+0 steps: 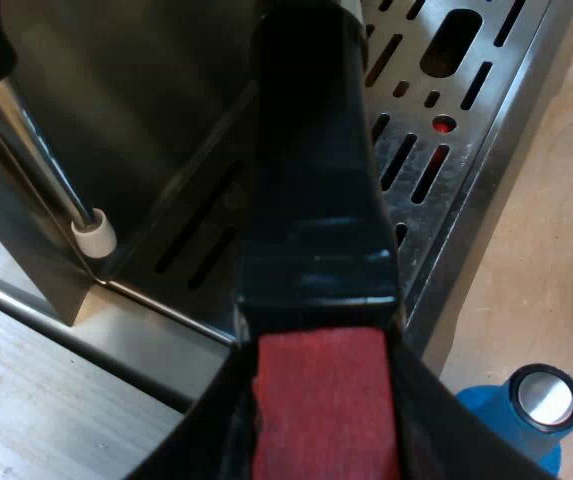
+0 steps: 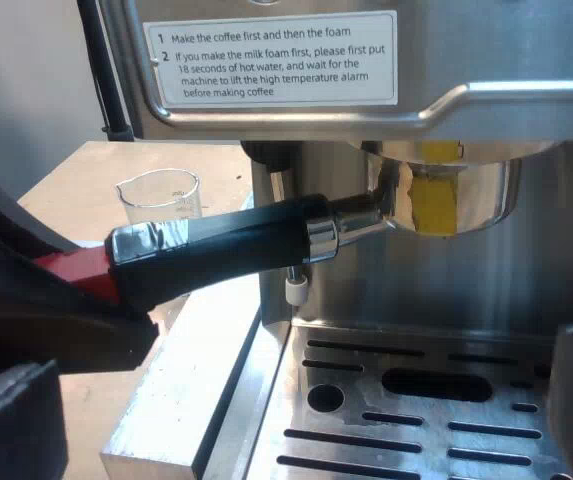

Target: Put the handle in the coffee machine

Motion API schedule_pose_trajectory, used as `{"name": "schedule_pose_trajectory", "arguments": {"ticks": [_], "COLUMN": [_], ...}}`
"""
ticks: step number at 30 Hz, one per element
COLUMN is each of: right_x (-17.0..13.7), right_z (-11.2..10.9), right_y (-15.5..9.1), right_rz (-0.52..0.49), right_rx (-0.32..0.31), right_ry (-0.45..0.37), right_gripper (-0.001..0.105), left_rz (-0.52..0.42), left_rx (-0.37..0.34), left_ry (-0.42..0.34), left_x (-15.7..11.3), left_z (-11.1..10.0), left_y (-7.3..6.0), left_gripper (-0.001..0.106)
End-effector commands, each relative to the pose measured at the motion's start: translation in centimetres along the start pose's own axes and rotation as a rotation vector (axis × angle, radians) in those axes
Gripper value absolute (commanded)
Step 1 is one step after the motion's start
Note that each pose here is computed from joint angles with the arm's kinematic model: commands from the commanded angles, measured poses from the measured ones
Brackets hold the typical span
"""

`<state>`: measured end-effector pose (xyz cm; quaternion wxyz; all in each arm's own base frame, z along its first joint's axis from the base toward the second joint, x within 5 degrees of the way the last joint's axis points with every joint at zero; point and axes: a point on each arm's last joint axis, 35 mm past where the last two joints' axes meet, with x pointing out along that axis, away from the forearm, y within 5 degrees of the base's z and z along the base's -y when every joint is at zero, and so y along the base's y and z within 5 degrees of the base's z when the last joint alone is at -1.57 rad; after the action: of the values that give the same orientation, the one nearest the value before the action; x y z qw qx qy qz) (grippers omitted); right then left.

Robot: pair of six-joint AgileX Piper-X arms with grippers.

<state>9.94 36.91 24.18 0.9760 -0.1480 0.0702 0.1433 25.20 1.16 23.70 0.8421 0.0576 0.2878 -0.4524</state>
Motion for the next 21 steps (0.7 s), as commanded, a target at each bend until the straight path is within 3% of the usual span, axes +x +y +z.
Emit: {"name": "schedule_pose_trajectory", "arguments": {"ticks": [1, 21], "right_x": [0.0, 0.0], "right_z": [0.3, 0.3], "right_y": [-0.2, -0.2], "right_rz": [-0.006, -0.006], "right_rx": [-0.008, -0.008], "right_ry": [-0.003, -0.003], "right_gripper": [0.105, 0.105], "left_rz": [-0.039, -0.023], "left_rx": [0.02, 0.056], "left_ry": [-0.064, -0.085], "left_x": [-0.3, -0.8], "left_z": [0.8, 2.2], "left_y": [-0.1, 0.2], "left_gripper": [0.0, 0.0]}}
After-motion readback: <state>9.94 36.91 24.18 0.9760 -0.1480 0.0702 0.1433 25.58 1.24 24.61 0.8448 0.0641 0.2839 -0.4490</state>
